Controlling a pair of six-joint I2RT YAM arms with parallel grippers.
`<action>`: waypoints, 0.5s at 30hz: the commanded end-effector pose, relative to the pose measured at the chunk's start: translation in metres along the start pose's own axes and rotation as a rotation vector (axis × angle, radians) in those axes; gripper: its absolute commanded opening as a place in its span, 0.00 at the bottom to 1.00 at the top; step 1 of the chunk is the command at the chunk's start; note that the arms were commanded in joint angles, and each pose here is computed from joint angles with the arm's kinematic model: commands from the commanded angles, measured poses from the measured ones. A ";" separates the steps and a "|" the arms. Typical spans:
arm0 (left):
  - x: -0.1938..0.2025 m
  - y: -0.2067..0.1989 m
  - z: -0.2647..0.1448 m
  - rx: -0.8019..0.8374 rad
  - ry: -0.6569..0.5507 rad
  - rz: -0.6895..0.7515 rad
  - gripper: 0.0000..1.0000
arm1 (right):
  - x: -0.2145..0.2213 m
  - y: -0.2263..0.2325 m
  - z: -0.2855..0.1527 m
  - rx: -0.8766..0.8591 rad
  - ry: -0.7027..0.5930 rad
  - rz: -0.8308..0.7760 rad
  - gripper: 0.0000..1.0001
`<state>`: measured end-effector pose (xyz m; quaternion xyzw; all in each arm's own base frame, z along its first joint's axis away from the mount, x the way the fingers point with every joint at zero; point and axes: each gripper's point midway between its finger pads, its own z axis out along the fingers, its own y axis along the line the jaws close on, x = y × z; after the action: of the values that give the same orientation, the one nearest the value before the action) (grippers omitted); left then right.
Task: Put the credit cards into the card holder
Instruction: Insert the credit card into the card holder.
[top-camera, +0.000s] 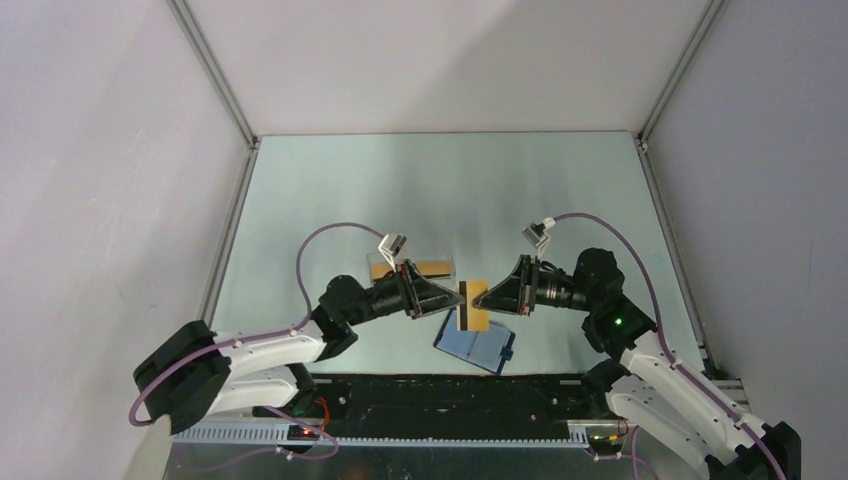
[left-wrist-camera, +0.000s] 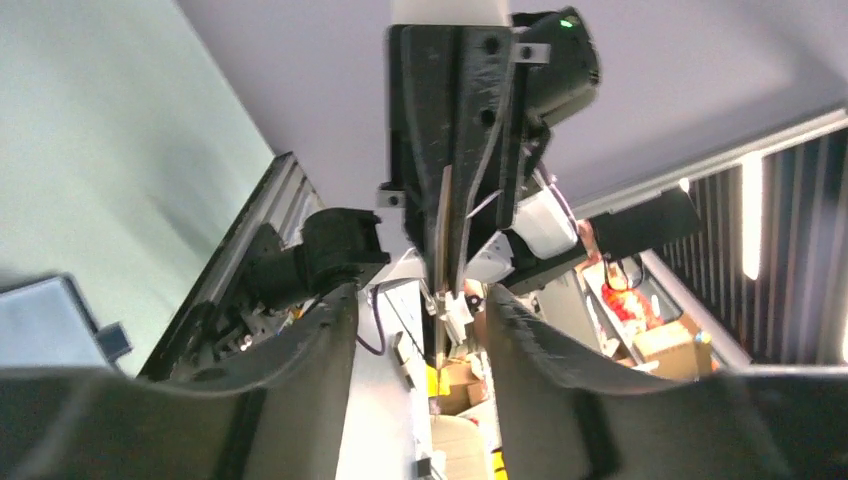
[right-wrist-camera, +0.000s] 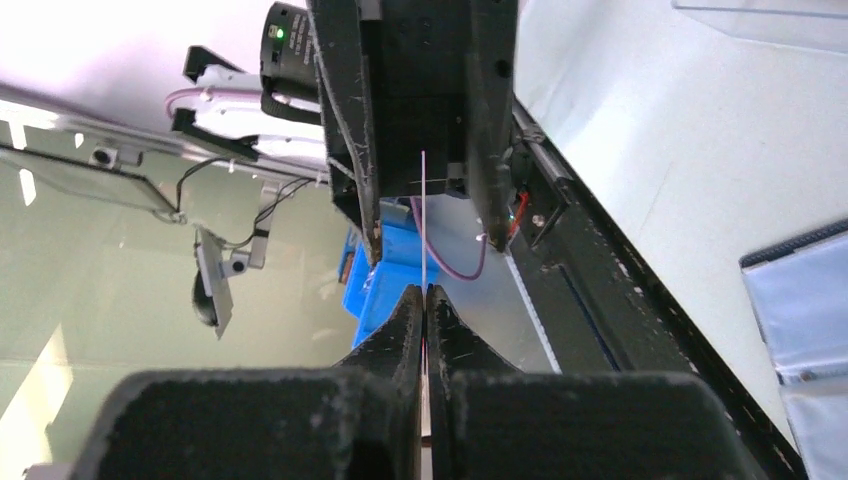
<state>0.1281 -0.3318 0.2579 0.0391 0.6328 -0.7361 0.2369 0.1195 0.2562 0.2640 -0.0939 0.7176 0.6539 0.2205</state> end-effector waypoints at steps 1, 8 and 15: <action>0.001 0.052 -0.015 -0.154 -0.052 -0.059 0.61 | 0.004 -0.029 -0.007 0.132 -0.034 0.010 0.00; 0.025 0.180 -0.074 -0.762 -0.065 -0.145 0.61 | 0.032 -0.115 -0.022 0.378 -0.116 0.193 0.00; 0.039 0.223 -0.119 -1.088 -0.031 -0.167 0.60 | 0.056 -0.179 -0.036 0.552 -0.172 0.301 0.00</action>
<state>0.1508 -0.2741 0.0458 -0.1373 0.8815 -0.4179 0.1719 0.1247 0.2162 0.0956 0.0896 0.8464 0.4963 0.1713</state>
